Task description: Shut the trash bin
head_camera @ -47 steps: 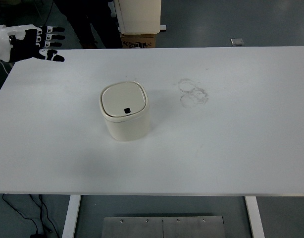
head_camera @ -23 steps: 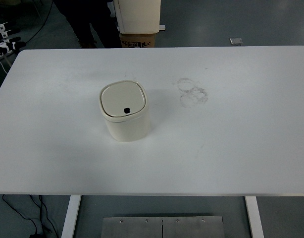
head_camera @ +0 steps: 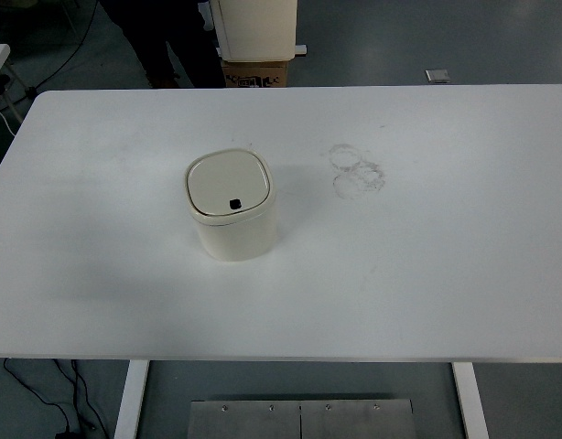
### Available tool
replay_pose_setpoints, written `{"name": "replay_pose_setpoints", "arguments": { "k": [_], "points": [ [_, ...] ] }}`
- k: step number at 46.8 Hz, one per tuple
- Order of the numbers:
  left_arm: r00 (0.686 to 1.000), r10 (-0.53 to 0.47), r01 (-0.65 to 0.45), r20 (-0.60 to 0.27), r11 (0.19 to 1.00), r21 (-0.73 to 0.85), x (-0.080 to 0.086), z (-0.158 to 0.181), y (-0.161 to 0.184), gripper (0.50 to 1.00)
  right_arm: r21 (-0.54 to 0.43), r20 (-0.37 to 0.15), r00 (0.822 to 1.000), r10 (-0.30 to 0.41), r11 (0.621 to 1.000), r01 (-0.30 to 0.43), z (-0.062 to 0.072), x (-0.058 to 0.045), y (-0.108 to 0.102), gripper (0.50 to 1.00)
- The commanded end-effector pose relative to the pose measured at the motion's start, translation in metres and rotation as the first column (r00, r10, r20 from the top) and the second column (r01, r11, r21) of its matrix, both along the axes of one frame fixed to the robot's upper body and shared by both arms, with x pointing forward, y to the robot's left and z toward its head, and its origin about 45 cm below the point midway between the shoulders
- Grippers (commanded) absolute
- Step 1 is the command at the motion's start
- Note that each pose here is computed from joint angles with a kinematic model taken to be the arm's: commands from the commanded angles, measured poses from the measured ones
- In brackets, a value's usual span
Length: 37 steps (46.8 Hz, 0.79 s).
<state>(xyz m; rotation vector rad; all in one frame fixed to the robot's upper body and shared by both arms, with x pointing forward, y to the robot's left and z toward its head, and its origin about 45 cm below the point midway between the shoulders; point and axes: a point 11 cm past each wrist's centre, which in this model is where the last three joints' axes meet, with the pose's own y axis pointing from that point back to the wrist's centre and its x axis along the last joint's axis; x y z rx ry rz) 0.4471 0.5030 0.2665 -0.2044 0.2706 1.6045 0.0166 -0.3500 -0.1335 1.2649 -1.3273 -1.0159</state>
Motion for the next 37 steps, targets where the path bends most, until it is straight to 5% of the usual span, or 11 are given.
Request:
{"name": "replay_pose_setpoints", "arguments": {
  "k": [1, 15, 37],
  "points": [
    [0.999, 0.043, -0.042, 0.001, 0.998, -0.048, -0.003, -0.013, 0.002, 1.0, 0.0, 0.0, 1.0, 0.001, 1.0, -0.001, 0.0, 0.0, 0.0, 0.991],
    [0.993, 0.118, -0.111, 0.022, 0.972, -0.207, -0.016, -0.043, 0.004, 1.0, 0.0, 0.0, 1.0, 0.001, 1.0, -0.001, 0.0, 0.0, 0.0, 0.991],
    [0.989, 0.138, -0.123, 0.056, 0.969, -0.216, -0.025, -0.052, 0.007, 1.0, 0.0, 0.0, 1.0, 0.0, 1.0, 0.0, 0.0, 0.0, 0.0, 0.991]
  ]
}}
